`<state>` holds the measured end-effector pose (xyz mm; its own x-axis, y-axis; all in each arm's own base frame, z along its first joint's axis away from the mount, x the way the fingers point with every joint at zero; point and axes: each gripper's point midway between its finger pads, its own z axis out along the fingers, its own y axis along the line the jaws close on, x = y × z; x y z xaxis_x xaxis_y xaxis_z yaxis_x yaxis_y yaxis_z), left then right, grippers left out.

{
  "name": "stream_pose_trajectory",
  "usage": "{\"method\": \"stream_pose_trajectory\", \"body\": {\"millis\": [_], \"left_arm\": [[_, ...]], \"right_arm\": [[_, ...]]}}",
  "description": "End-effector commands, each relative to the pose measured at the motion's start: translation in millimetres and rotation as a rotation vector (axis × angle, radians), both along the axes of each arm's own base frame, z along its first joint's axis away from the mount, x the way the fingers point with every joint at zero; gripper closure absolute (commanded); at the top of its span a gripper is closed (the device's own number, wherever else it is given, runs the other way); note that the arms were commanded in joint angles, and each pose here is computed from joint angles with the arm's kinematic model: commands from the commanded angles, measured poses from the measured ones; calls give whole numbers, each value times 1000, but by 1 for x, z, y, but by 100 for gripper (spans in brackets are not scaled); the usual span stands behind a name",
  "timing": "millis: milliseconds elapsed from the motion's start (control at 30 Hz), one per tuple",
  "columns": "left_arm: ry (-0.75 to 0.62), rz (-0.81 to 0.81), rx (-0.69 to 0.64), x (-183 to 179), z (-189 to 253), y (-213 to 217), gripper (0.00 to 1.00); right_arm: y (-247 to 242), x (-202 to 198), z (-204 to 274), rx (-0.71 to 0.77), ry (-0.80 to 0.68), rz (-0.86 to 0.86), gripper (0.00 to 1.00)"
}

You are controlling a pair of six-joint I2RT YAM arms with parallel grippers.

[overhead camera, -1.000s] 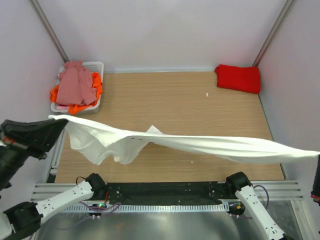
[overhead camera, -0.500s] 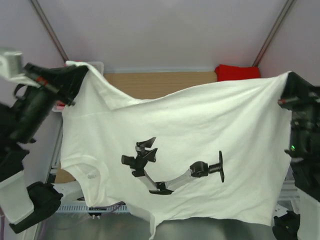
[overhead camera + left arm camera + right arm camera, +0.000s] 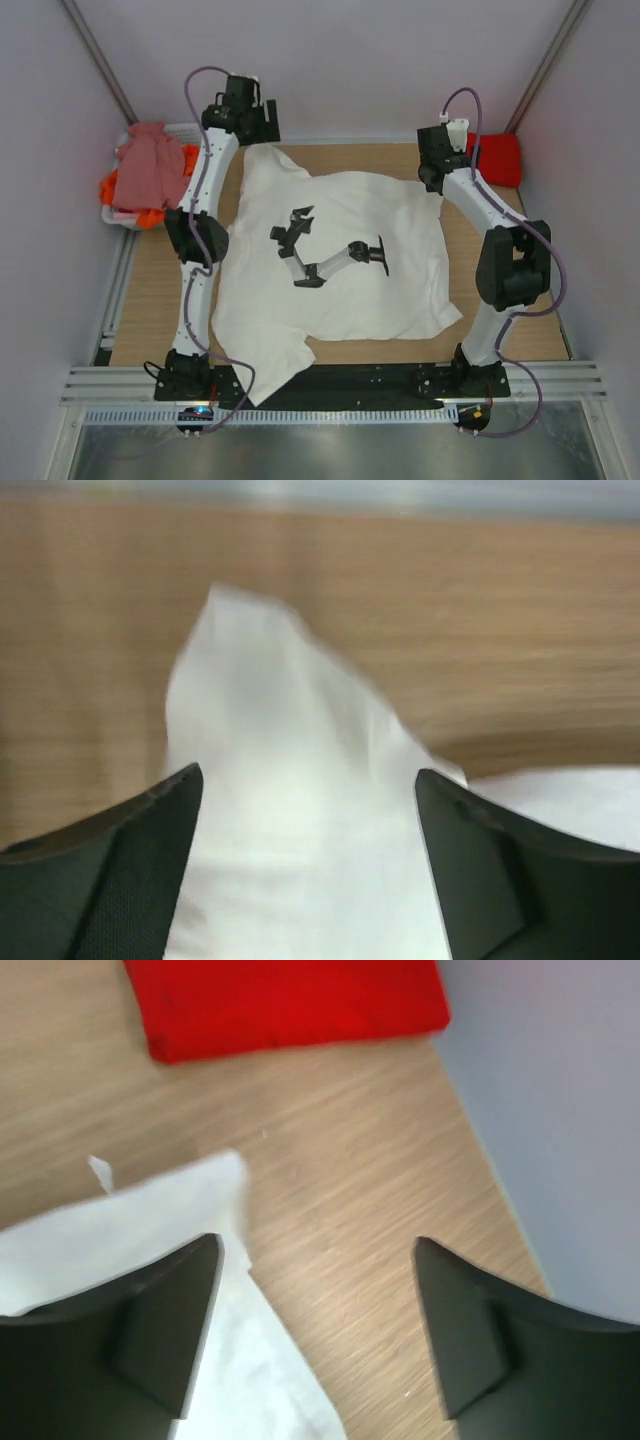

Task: Fold and stack the t-shirts
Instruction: Flatten the tshirt out

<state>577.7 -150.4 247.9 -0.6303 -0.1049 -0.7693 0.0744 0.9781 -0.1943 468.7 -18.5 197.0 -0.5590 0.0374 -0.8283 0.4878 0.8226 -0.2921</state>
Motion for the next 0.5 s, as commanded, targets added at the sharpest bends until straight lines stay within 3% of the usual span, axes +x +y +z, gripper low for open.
{"method": "stream_pose_trajectory", "body": {"millis": [0,67,100,233,300,333,367,433,467], "left_arm": [[194,-32,-35,-37,-26,-8,8],[259,-11,2,-52,-57,-9,0],[174,-10,-26,-58,-35,-10,0],[64,42,-99,-83,13,-3,0],[103,57,-114,-100,-3,-3,0],[85,60,-128,-111,7,-2,0],[133,98,-88,-122,-20,5,0],[111,127,-89,-137,-18,9,0],[158,153,-62,-150,-45,15,0]], "right_arm": [[-4,8,23,51,-78,-19,1],[2,5,26,80,-89,4,0],[3,3,26,99,-99,1,0],[19,-9,38,180,-159,43,0],[46,-12,49,264,-213,136,0],[54,-18,33,296,-194,158,0],[63,-21,29,331,-194,187,0],[88,-32,12,438,-175,268,0],[94,-36,4,473,-164,286,0]]}}
